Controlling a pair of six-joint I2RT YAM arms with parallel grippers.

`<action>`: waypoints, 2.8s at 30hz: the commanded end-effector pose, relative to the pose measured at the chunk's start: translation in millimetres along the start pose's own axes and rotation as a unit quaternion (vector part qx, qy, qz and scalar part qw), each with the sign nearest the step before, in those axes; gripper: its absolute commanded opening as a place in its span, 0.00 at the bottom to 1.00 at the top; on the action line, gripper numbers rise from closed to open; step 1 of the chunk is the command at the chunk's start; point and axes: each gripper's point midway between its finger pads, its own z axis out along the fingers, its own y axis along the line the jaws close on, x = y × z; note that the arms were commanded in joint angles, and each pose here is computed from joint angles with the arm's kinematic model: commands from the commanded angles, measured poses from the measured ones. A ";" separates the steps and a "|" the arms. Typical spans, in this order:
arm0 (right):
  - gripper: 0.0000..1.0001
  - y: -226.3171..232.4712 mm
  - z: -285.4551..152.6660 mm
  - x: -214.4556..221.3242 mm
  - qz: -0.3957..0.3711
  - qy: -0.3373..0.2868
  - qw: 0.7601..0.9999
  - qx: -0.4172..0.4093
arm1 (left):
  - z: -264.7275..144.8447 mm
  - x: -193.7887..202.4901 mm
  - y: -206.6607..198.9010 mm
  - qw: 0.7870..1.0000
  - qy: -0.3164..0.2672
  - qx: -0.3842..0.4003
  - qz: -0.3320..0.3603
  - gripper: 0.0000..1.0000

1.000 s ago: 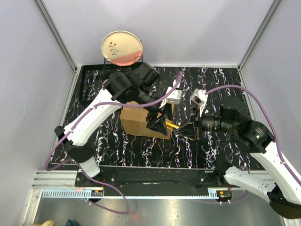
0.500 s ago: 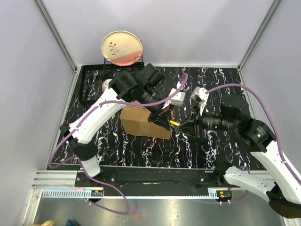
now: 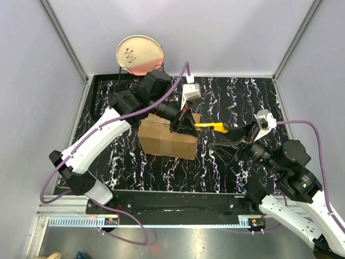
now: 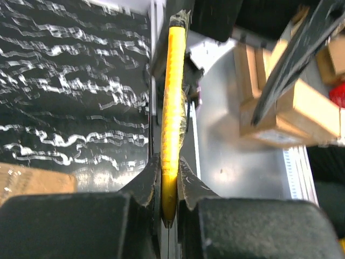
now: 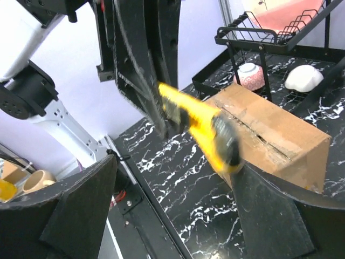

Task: Unpack the express box
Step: Cut the express box at the center of the board.

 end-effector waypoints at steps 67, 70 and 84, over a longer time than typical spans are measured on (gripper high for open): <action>0.00 -128.4 41.8 21.8 0.217 -0.210 0.924 0.235 | -58.9 -11.7 59.0 0.984 -0.056 -0.165 0.021 0.58; 0.00 -158.6 28.5 32.1 0.238 -0.243 0.889 0.305 | -62.9 31.7 84.5 0.975 0.010 -0.216 0.056 0.64; 0.00 -225.5 28.7 65.3 0.302 -0.300 0.803 0.417 | -20.2 102.7 124.8 0.914 0.195 -0.197 0.295 0.84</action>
